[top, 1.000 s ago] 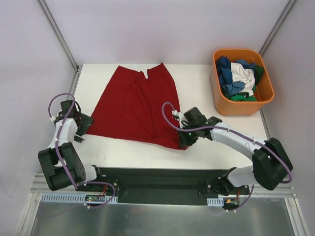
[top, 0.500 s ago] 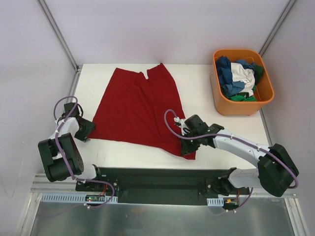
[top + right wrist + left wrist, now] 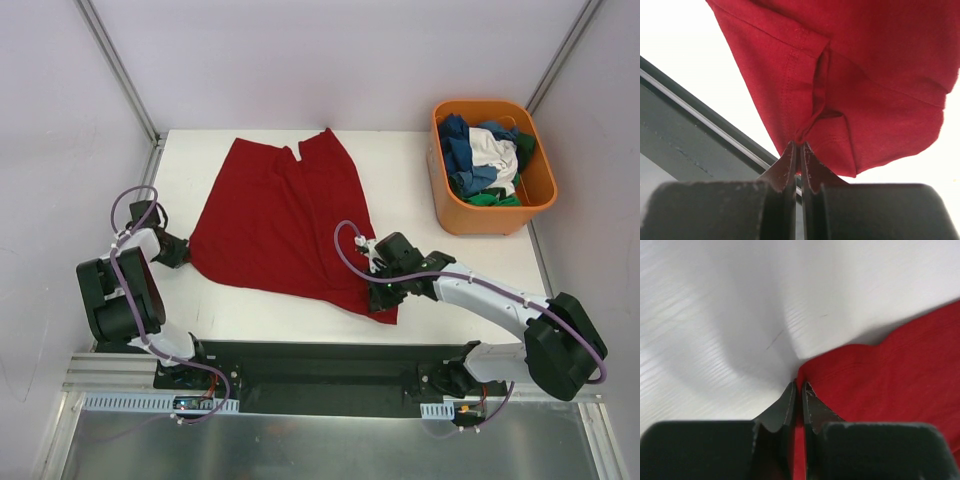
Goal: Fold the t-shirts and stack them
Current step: Flatten the tshirt out
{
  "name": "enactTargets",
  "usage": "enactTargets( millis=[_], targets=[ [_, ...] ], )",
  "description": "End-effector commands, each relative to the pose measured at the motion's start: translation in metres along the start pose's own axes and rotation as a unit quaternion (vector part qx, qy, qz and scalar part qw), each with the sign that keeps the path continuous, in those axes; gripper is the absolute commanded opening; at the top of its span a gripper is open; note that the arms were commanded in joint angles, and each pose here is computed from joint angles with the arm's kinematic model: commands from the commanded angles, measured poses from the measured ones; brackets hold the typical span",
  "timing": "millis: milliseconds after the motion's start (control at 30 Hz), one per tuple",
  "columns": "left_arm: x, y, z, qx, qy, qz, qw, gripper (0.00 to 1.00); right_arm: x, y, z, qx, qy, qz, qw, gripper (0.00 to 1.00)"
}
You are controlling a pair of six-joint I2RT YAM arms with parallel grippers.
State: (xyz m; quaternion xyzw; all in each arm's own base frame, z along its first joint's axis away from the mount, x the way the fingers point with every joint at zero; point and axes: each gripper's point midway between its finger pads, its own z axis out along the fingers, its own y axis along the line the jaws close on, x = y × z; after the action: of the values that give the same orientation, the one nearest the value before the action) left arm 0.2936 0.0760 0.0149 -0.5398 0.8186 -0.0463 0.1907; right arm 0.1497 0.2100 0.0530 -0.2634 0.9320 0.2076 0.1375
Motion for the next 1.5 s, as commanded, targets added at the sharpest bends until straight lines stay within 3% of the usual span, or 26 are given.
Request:
enactTargets(
  millis=[0, 233, 333, 433, 667, 833, 900, 933, 1000, 1033, 1133, 1167, 1200, 1267, 1300, 1467],
  targets=[
    [0.019, 0.012, 0.014, -0.015, 0.040, 0.002, 0.999, 0.00, -0.024, 0.002, -0.012, 0.013, -0.040, -0.002, 0.999, 0.01],
    [0.018, 0.007, -0.018, 0.035, 0.003, 0.009, 0.999, 0.00, -0.051, -0.015, -0.031, 0.073, -0.100, 0.004, 0.992, 0.01],
    [0.011, -0.018, -0.057, 0.115, -0.032, 0.011, 0.993, 0.00, -0.078, -0.029, -0.055, 0.127, -0.164, -0.002, 0.978, 0.01],
    [-0.002, -0.050, -0.113, 0.199, -0.095, 0.026, 0.975, 0.00, -0.118, -0.035, -0.104, 0.174, -0.268, -0.016, 0.948, 0.01],
    [-0.042, -0.107, -0.277, 0.375, -0.231, 0.039, 0.897, 0.00, -0.188, -0.035, -0.267, 0.273, -0.492, -0.035, 0.826, 0.01],
    [-0.059, -0.123, -0.413, 0.470, -0.328, 0.057, 0.817, 0.00, -0.217, 0.004, -0.393, 0.265, -0.607, -0.096, 0.743, 0.01],
    [-0.059, -0.122, -0.465, 0.499, -0.367, 0.070, 0.782, 0.00, -0.221, 0.019, -0.423, 0.265, -0.622, -0.141, 0.723, 0.01],
    [-0.059, -0.121, -0.481, 0.507, -0.379, 0.074, 0.770, 0.00, -0.218, 0.029, -0.461, 0.259, -0.649, -0.146, 0.700, 0.01],
    [-0.054, -0.117, -0.522, 0.529, -0.408, 0.089, 0.739, 0.00, -0.217, 0.044, -0.482, 0.250, -0.655, -0.182, 0.689, 0.01],
    [-0.052, -0.114, -0.536, 0.535, -0.418, 0.093, 0.728, 0.00, -0.211, 0.053, -0.513, 0.244, -0.677, -0.188, 0.668, 0.01],
    [-0.042, -0.104, -0.585, 0.559, -0.451, 0.110, 0.687, 0.00, -0.200, 0.077, -0.541, 0.210, -0.689, -0.236, 0.652, 0.01],
    [-0.036, -0.102, -0.597, 0.569, -0.454, 0.119, 0.675, 0.00, -0.188, 0.084, -0.571, 0.204, -0.711, -0.237, 0.629, 0.01],
    [-0.029, -0.096, -0.621, 0.583, -0.466, 0.125, 0.654, 0.00, -0.182, 0.087, -0.579, 0.199, -0.714, -0.241, 0.626, 0.01],
    [-0.024, -0.093, -0.638, 0.590, -0.476, 0.136, 0.638, 0.00, -0.166, 0.101, -0.611, 0.185, -0.737, -0.261, 0.596, 0.01],
    [-0.018, -0.087, -0.657, 0.599, -0.487, 0.139, 0.620, 0.00, -0.160, 0.103, -0.619, 0.183, -0.739, -0.265, 0.592, 0.00],
    [-0.011, -0.083, -0.684, 0.614, -0.498, 0.148, 0.595, 0.00, -0.151, 0.108, -0.655, 0.199, -0.764, -0.272, 0.550, 0.01]
  ],
)
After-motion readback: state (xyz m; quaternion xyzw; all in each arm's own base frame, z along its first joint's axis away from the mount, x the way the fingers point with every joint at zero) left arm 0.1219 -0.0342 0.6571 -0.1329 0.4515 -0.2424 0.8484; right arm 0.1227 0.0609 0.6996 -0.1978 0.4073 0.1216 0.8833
